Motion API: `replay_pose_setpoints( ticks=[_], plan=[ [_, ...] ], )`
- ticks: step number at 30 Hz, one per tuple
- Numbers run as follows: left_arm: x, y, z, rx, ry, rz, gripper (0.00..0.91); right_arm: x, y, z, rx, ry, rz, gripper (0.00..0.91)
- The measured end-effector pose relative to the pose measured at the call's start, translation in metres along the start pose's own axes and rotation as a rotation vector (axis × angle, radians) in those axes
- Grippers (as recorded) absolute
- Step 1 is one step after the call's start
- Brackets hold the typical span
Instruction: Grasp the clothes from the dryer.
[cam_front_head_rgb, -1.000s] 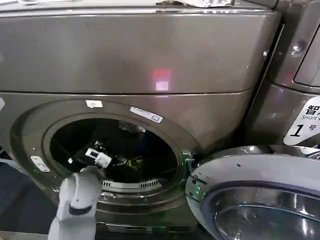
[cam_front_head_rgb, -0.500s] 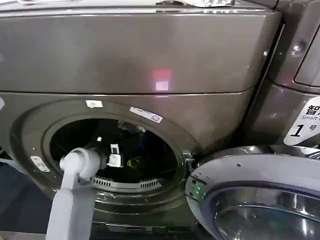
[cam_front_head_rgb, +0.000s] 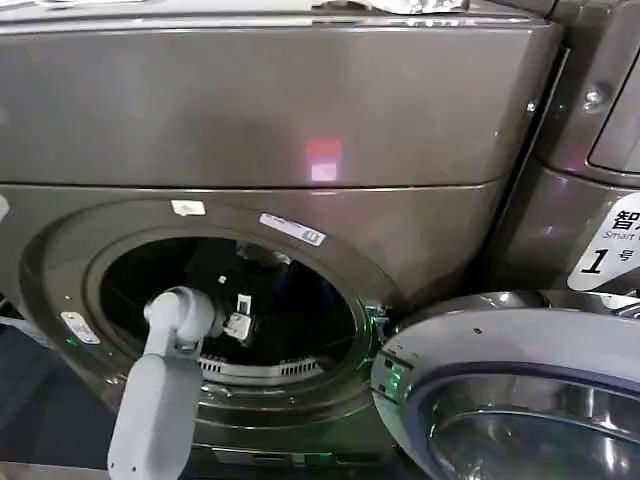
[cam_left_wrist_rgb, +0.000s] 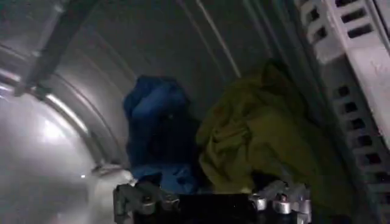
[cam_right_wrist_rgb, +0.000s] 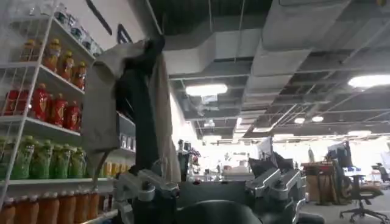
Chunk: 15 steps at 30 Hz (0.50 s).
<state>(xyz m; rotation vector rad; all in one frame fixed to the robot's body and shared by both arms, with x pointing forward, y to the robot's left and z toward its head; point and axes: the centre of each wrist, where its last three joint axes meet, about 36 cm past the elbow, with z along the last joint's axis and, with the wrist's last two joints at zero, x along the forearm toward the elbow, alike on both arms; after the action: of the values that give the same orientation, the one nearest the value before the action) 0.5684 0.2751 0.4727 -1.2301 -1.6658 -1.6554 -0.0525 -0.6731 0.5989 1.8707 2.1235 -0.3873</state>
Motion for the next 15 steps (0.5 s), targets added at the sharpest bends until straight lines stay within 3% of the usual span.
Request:
replay_pose_setpoints(
  ticks=[4, 5, 6, 7, 8, 15],
  plan=[
    [-0.011, 0.004, 0.003, 0.05, -0.025, 0.018, 0.907, 0.0, 0.0, 0.0, 0.0, 0.0, -0.001, 0.907],
    [-0.014, 0.005, 0.003, 0.06, -0.03, 0.022, 0.535, 0.0, 0.0, 0.0, 0.0, -0.001, -0.001, 0.907],
    [-0.016, 0.006, 0.003, 0.069, -0.035, 0.026, 0.239, 0.0, 0.0, 0.0, 0.0, -0.001, -0.001, 0.907],
    [-0.019, 0.008, 0.003, 0.076, -0.041, 0.03, 0.034, -0.001, 0.0, -0.001, 0.0, -0.002, -0.001, 0.907],
    [-0.021, 0.009, 0.003, 0.083, -0.046, 0.034, 0.0, -0.001, 0.0, -0.001, 0.001, -0.002, -0.001, 0.907],
    [-0.029, 0.008, 0.004, 0.122, -0.068, 0.049, 0.0, -0.001, 0.001, -0.001, 0.0, -0.002, -0.003, 0.907]
  ],
)
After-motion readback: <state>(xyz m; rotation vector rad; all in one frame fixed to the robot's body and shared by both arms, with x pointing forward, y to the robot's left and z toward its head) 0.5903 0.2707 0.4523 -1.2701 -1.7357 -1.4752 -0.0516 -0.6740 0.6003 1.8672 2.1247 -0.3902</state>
